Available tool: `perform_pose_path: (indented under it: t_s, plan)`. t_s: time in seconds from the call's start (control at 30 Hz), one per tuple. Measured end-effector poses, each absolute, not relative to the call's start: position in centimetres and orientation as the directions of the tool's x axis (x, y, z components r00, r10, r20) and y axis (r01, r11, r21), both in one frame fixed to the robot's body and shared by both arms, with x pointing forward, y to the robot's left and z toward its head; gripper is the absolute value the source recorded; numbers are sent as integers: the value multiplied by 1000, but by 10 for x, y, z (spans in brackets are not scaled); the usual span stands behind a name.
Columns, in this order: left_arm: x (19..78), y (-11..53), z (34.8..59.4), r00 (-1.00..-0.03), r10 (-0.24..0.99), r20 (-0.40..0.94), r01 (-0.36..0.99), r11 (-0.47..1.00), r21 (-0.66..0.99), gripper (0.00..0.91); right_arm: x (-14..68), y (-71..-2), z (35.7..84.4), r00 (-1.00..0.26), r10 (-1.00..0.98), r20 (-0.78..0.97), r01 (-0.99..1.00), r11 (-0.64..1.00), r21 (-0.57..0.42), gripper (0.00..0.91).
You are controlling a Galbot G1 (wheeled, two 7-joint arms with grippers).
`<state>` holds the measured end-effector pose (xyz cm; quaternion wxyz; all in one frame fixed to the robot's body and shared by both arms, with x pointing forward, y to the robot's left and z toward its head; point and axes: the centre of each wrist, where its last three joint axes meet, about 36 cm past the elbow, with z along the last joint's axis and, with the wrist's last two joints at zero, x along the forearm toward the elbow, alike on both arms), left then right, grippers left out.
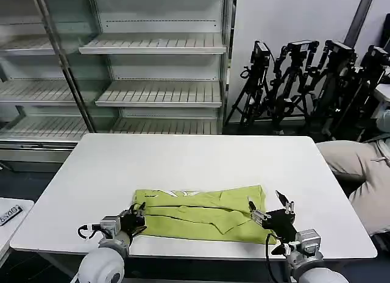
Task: Fold and organize the clothes.
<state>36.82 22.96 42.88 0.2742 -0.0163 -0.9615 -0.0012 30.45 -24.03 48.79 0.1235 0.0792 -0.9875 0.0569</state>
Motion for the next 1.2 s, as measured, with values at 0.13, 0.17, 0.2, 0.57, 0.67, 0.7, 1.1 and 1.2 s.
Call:
perform_pose_path:
  t_s: [0.13,0.17,0.2,0.57,0.67,0.7,1.1,1.2]
  plan:
    - [374,239,429,-858,6,514,26,999,31,0,305,-242,488,-958,-137,251,-167,981,-99,907]
    - [377,243,429,-861,-4,509,22,999,43,0,305,-242,489,-959,-136,250,-165,981,-100,907]
    - [380,248,429,-863,-16,505,15,998,57,0,305,-242,489,-959,-135,248,-164,981,-101,907]
    - [409,341,451,-889,-198,413,-98,963,250,0,309,-243,487,-962,-132,238,-159,982,-99,907]
    - [413,358,464,-901,-222,372,-115,951,288,0,309,-243,487,-963,-130,234,-156,983,-98,907]
    - [414,361,467,-905,-222,363,-114,948,296,0,310,-243,488,-964,-128,231,-154,983,-99,907]
    - [390,283,479,-951,-8,308,86,953,291,0,304,-247,497,-971,-98,218,-127,984,-122,907]
    - [383,251,474,-950,63,307,153,948,279,0,302,-248,499,-973,-94,213,-123,984,-128,907]
